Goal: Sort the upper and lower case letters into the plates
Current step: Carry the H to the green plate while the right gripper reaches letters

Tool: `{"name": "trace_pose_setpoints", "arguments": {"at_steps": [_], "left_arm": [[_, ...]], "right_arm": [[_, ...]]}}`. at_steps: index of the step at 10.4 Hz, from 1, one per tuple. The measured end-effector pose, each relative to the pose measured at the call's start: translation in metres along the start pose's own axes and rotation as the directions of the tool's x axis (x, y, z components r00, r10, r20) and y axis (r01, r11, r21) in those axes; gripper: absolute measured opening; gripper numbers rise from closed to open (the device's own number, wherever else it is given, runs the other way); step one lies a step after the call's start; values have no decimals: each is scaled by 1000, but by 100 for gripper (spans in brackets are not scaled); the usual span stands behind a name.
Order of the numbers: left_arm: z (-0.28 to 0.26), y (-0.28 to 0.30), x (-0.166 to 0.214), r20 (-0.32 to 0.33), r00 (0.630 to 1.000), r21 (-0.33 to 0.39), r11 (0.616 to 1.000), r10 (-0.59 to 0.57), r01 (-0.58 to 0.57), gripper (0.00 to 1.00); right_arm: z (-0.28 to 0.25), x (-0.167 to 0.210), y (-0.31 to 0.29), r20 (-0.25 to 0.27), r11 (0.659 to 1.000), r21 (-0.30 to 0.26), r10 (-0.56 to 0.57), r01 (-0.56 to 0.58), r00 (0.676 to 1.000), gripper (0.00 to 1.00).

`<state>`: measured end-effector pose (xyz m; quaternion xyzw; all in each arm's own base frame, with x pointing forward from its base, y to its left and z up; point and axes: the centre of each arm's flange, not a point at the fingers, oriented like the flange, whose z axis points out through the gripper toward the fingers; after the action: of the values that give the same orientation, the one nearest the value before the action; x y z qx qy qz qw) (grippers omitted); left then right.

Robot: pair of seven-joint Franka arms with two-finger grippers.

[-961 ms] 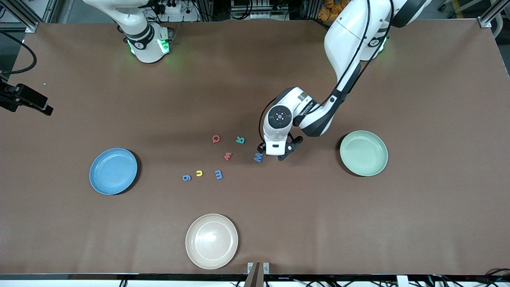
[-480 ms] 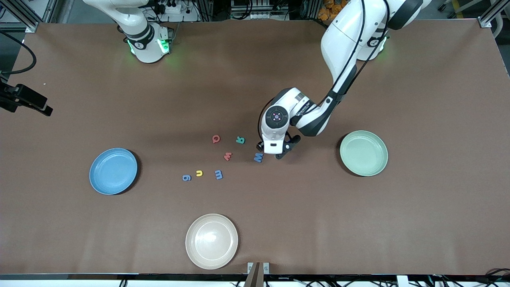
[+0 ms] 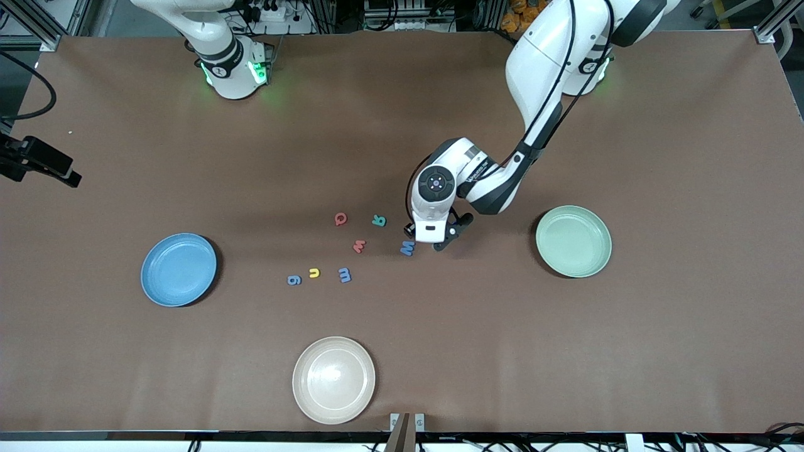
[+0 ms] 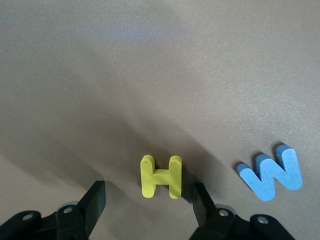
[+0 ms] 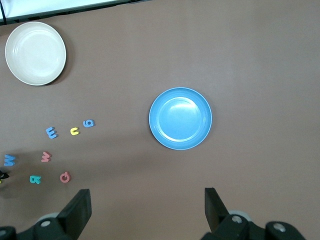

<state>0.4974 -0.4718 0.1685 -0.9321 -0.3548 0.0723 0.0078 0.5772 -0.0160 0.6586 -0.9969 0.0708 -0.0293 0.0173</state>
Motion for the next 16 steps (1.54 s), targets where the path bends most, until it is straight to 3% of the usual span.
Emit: {"name": "trace_pose_setpoints", "arguments": {"at_steps": [6, 8, 10, 12, 16], "left_arm": [[-3, 1, 4, -3, 999, -7, 999, 48, -48, 74], [-4, 2, 4, -3, 999, -12, 999, 49, -49, 63], [-8, 4, 4, -5, 999, -20, 999, 50, -50, 33], [-8, 4, 4, -5, 999, -20, 999, 51, -51, 33], [-12, 6, 9, -8, 999, -28, 998, 50, -50, 33]], "right_arm": [[1, 0, -6, 0, 1000, 1, -11, 11, 1000, 100], [4, 4, -22, -24, 999, 5, -36, 36, 999, 100], [30, 17, -48, -24, 997, 6, -75, 75, 997, 100], [57, 33, -58, -25, 996, 6, -85, 85, 996, 100], [101, 45, -73, 38, 995, -1, -104, 104, 994, 100]]}}
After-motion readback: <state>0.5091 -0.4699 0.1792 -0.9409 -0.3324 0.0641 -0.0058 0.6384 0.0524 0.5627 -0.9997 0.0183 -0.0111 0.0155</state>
